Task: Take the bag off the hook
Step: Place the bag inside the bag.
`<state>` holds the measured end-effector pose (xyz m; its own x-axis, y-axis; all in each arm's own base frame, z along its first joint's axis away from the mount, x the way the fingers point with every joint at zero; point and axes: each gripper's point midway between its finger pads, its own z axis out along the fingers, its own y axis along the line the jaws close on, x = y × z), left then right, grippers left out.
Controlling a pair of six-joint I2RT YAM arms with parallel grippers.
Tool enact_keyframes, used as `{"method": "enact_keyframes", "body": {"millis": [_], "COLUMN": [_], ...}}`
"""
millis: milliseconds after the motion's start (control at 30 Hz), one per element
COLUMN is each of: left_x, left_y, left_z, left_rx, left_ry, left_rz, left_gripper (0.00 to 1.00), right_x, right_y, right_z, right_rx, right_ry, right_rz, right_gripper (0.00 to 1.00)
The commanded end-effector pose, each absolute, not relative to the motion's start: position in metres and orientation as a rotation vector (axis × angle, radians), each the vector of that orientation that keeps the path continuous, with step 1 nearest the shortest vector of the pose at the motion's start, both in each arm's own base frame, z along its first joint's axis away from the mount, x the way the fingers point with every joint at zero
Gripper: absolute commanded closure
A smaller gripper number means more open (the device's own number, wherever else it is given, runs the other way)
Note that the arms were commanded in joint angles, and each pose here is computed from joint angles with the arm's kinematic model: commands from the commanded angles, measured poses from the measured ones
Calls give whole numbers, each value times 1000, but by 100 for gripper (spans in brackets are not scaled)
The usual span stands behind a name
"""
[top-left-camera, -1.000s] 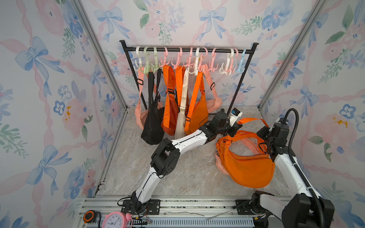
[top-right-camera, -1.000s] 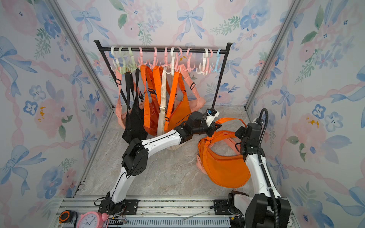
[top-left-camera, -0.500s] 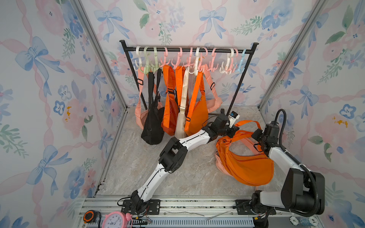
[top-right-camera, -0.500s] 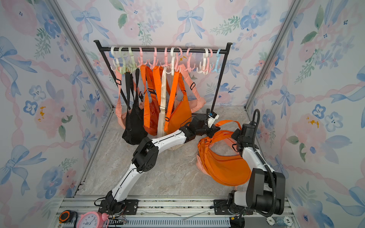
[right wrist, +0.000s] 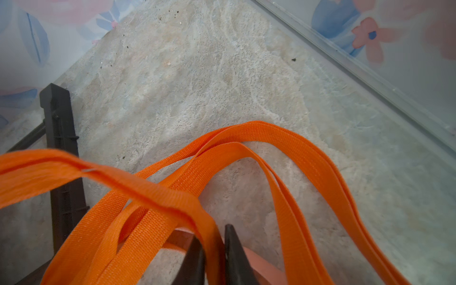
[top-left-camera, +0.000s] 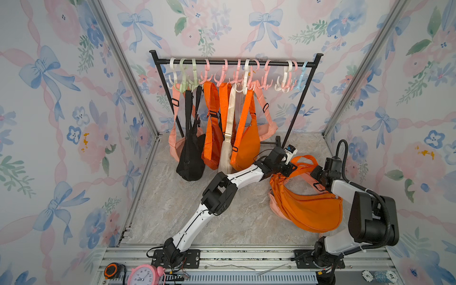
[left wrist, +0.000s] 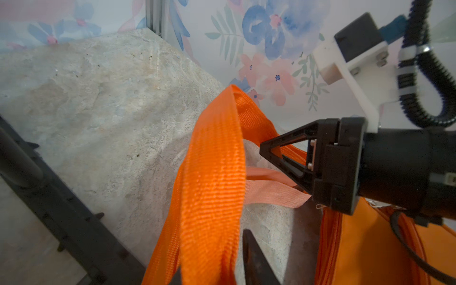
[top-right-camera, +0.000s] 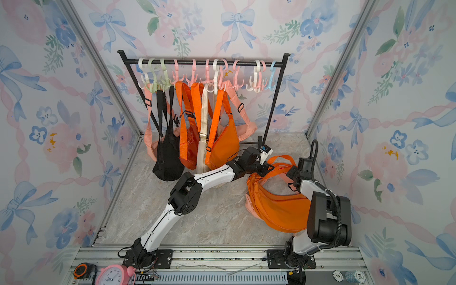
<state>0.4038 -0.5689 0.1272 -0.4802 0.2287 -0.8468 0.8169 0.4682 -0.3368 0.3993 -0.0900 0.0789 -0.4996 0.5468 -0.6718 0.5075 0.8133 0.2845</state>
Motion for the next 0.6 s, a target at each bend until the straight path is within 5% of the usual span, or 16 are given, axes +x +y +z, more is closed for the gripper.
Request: {"method": "enact_keyframes", "body": {"millis": [0, 167, 333, 567], "left_x": [406, 404, 401, 404], "left_y": [-566, -557, -548, -526], "left_z": [130, 140, 164, 199], "left_rx": [879, 875, 853, 782], "left_ry": [1967, 1952, 1899, 1831], "left_rz": [-962, -922, -912, -836], "left_gripper": [61, 27, 2, 7], "right_x": [411, 410, 408, 403], "right_y": [-95, -96, -94, -91], "right_z": [88, 92, 99, 121], "right_rx": [775, 777, 764, 739], "right_ry": [2156, 2146, 2126, 2085], "right_rz": [79, 74, 88, 100], "right_gripper": [71, 39, 28, 22]}}
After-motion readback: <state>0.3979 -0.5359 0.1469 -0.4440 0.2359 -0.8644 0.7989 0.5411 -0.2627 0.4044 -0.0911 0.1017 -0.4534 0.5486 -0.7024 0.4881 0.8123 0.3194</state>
